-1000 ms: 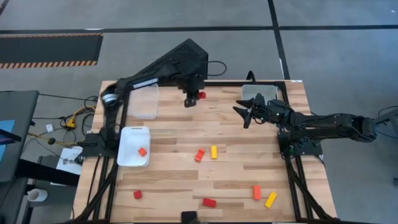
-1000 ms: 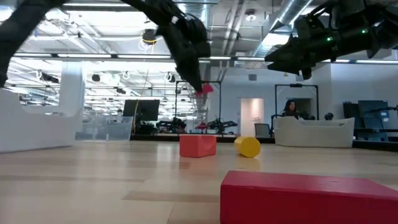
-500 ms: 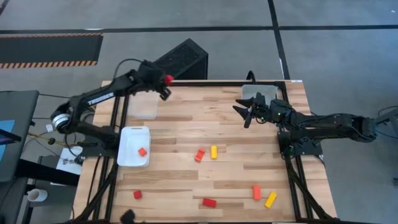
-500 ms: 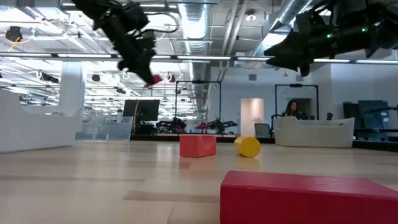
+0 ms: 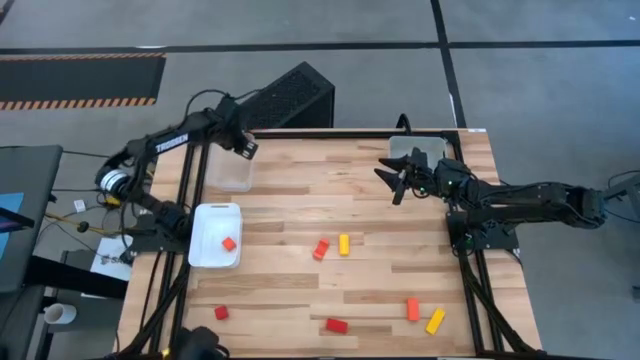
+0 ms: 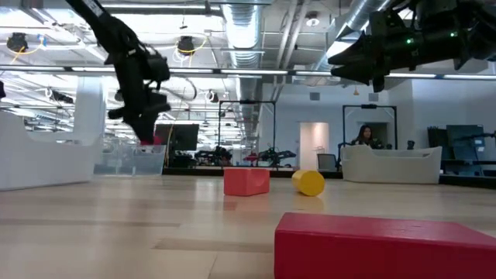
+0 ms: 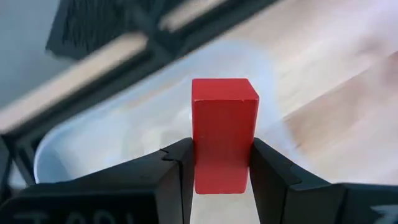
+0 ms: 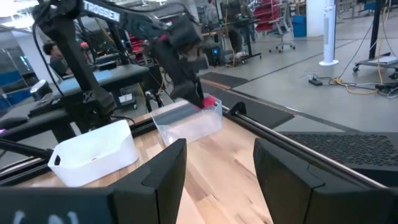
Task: Sort & place blocks by color
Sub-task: Put the top red block into the transparent bin, then put the top yellow block into the gray bin
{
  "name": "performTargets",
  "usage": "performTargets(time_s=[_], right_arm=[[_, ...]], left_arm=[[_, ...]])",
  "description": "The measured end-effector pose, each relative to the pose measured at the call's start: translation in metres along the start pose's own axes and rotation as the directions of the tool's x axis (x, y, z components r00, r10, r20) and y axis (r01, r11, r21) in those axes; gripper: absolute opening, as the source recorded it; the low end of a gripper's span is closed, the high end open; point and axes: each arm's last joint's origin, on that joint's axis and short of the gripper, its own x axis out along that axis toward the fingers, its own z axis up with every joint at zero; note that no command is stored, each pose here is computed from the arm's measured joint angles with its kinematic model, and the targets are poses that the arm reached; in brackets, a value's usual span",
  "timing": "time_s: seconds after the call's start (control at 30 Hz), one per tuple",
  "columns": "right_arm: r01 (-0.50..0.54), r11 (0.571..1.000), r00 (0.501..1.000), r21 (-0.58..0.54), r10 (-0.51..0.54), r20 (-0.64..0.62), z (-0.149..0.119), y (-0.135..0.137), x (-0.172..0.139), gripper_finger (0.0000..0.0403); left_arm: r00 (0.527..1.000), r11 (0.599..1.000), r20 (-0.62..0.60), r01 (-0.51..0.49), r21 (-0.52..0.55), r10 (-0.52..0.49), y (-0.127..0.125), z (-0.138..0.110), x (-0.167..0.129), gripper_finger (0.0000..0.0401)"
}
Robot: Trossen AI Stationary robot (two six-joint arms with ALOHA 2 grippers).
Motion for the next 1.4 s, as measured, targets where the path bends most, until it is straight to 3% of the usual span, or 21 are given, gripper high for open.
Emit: performTargets(time_s=[0.2,0.53,0.67,0.8,0.97,1.13,1.23,1.4], right_arm=[[-0.007,1.000,1.000,0.001,0.007,-0.003,0.000,0.000,0.000,0.0209],[-0.008,1.000,1.000,0.001,0.008,-0.003,0.000,0.000,0.000,0.0209],[-0.008,1.000,1.000,0.001,0.008,-0.003,0.000,0.000,0.000,0.0209],[-0.008,1.000,1.000,0.000,0.008,-0.003,0.000,0.000,0.000,0.0209],[-0.009,1.000,1.000,-0.007,0.008,-0.003,0.000,0.000,0.000,0.0209],[-0.008,1.000,1.000,-0.008,0.008,-0.005,0.000,0.000,0.000,0.0209],[-0.008,1.000,1.000,-0.009,0.008,-0.007,-0.001,0.000,0.000,0.0209],[-0.007,1.000,1.000,-0.011,0.007,-0.008,-0.001,0.000,0.000,0.0209]], left_arm=[[0.992,1.000,-0.125,-0.011,0.011,0.013,0.003,-0.005,0.024,0.0089],[0.987,0.997,-0.159,-0.028,0.066,0.038,0.003,-0.007,0.030,0.0242],[0.987,0.997,-0.157,-0.027,0.067,0.038,0.003,-0.007,0.030,0.0263],[0.988,0.997,-0.152,-0.027,0.073,0.037,0.003,-0.007,0.028,0.0260],[0.998,0.996,-0.054,-0.019,0.085,0.024,-0.003,-0.003,0.009,0.0236],[0.990,0.992,0.139,0.002,0.122,-0.019,-0.019,0.005,-0.021,0.0210],[0.965,0.985,0.256,0.021,0.169,-0.064,-0.032,0.006,-0.044,0.0196],[0.878,0.966,0.445,0.065,0.252,-0.175,-0.059,0.004,-0.081,0.0178]])
